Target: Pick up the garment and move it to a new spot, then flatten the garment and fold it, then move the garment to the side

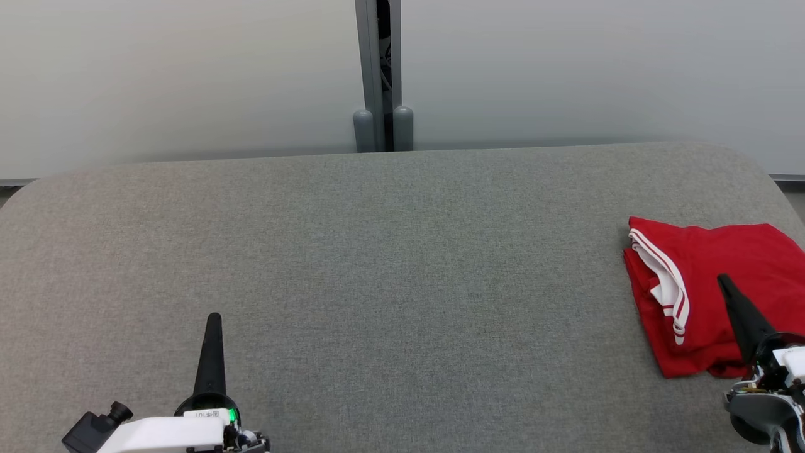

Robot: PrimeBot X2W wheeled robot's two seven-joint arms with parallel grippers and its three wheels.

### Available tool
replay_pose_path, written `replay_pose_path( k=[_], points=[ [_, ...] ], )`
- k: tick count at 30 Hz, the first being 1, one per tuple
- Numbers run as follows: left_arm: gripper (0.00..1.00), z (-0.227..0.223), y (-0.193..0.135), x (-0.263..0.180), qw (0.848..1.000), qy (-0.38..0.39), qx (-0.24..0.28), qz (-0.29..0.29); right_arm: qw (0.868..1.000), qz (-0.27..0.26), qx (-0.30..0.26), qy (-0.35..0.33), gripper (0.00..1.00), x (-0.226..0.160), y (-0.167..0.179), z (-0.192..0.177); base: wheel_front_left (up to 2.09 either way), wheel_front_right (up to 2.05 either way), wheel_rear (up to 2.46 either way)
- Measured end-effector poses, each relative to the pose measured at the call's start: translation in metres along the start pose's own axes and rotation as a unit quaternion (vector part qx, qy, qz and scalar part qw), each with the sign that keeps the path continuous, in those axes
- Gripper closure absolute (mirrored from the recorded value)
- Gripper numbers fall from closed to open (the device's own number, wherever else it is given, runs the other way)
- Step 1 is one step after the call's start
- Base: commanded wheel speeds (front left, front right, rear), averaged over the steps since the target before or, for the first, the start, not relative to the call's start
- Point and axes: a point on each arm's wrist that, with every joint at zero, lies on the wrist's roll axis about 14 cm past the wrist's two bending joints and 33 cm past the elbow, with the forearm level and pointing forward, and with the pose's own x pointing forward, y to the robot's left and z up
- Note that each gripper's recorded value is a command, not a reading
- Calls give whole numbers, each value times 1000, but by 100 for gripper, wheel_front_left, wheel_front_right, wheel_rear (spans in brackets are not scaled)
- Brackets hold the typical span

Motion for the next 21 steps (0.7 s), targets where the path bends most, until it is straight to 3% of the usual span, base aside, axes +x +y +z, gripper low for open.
replay_pose_path(
  k=[21],
  points=[
    [100,8,-2,-3,996,-31,-81,-5,997,25,77,8,100,5,8,4,0,0,0]
  ],
)
